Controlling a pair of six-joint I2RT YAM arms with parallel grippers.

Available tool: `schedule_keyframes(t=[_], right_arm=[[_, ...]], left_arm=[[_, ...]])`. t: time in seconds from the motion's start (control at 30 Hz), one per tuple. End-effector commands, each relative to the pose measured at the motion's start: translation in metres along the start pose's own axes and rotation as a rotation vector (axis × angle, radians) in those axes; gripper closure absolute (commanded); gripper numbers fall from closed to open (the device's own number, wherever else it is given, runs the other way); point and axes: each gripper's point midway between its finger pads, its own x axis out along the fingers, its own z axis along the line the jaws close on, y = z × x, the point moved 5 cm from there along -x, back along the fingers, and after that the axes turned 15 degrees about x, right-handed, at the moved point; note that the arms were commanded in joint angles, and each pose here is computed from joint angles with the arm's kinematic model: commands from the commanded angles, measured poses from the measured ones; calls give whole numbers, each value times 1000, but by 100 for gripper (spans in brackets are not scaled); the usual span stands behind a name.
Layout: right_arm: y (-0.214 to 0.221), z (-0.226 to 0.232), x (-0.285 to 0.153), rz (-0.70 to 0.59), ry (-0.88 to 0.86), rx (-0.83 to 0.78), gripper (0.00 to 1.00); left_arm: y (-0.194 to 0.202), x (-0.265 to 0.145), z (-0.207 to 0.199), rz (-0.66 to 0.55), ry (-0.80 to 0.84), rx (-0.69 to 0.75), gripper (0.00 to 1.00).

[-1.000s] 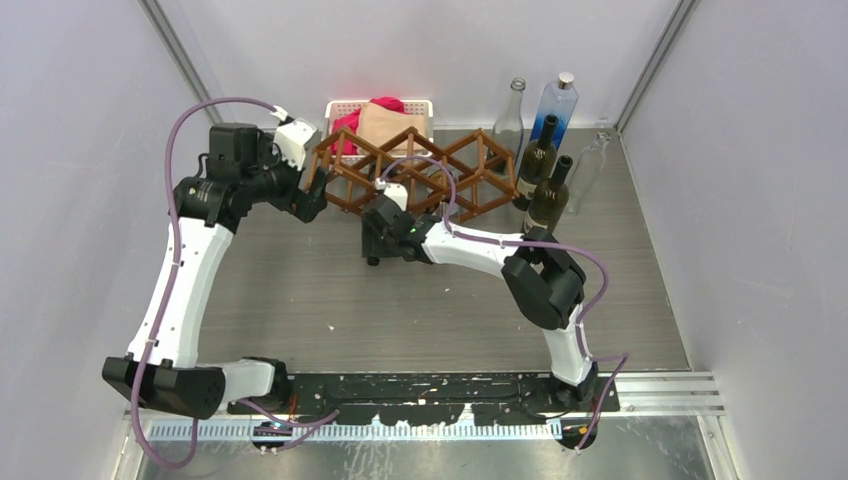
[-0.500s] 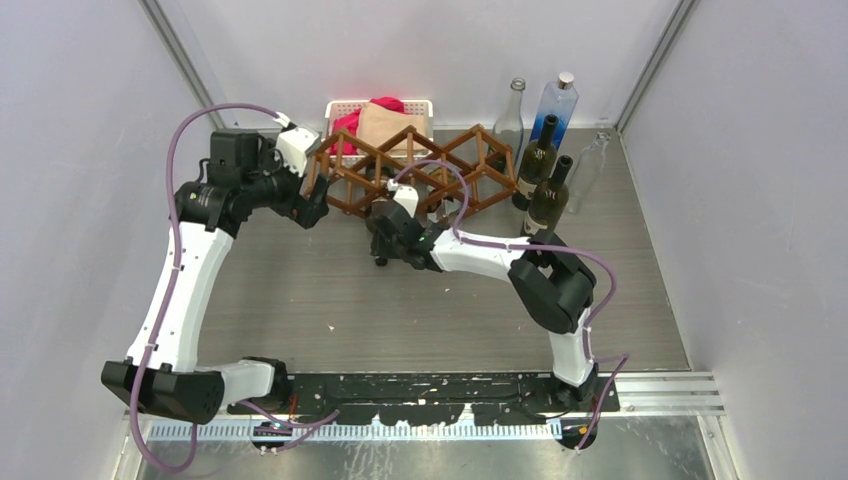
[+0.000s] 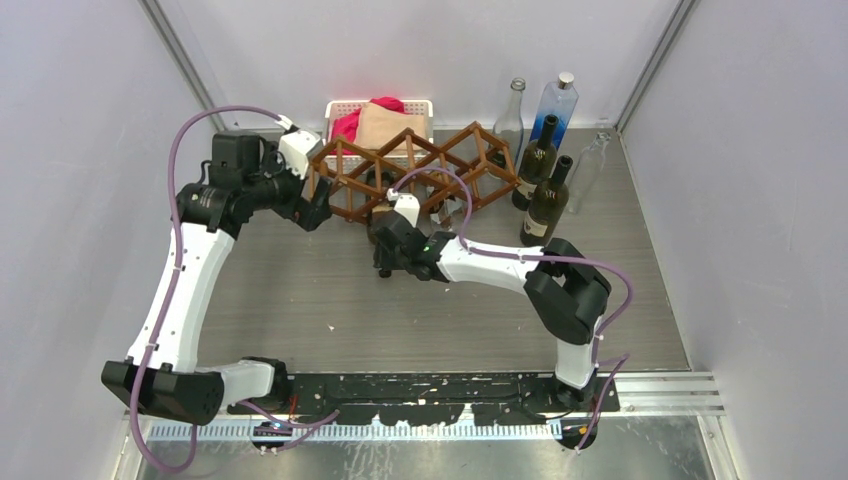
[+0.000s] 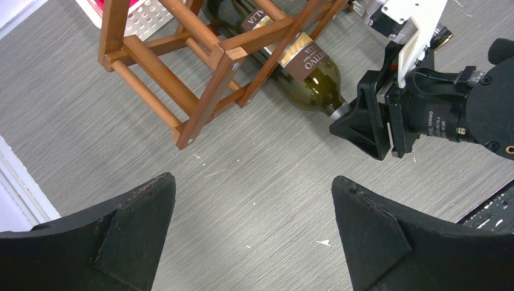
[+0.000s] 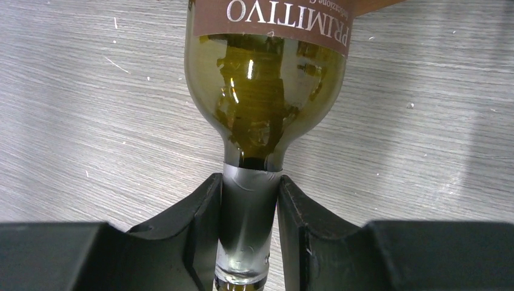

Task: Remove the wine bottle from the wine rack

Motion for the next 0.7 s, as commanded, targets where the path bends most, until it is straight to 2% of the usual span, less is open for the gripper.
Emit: schedule_keyframes(t=[0.0,0.2,0.4,0.53,0.67], right_arm=[[-22,50,-24,-47,-182,16,99],[-22,50,-51,-26,-240,16,99],[-12,32,-94,34,-282,-2,99],[-6,24,-114,78,-322,39,99],[3,25,-126,174,-355,31,99]], left_arm=[[-14,-7,0,-85,-5,11,0],[-8,-7,-14,-115,75,84,0],[-2,-14,-51,-256,243,182,0],[3,-17,-72,-312,328,291,0],[17,-13,-83,-296,376,463,0]])
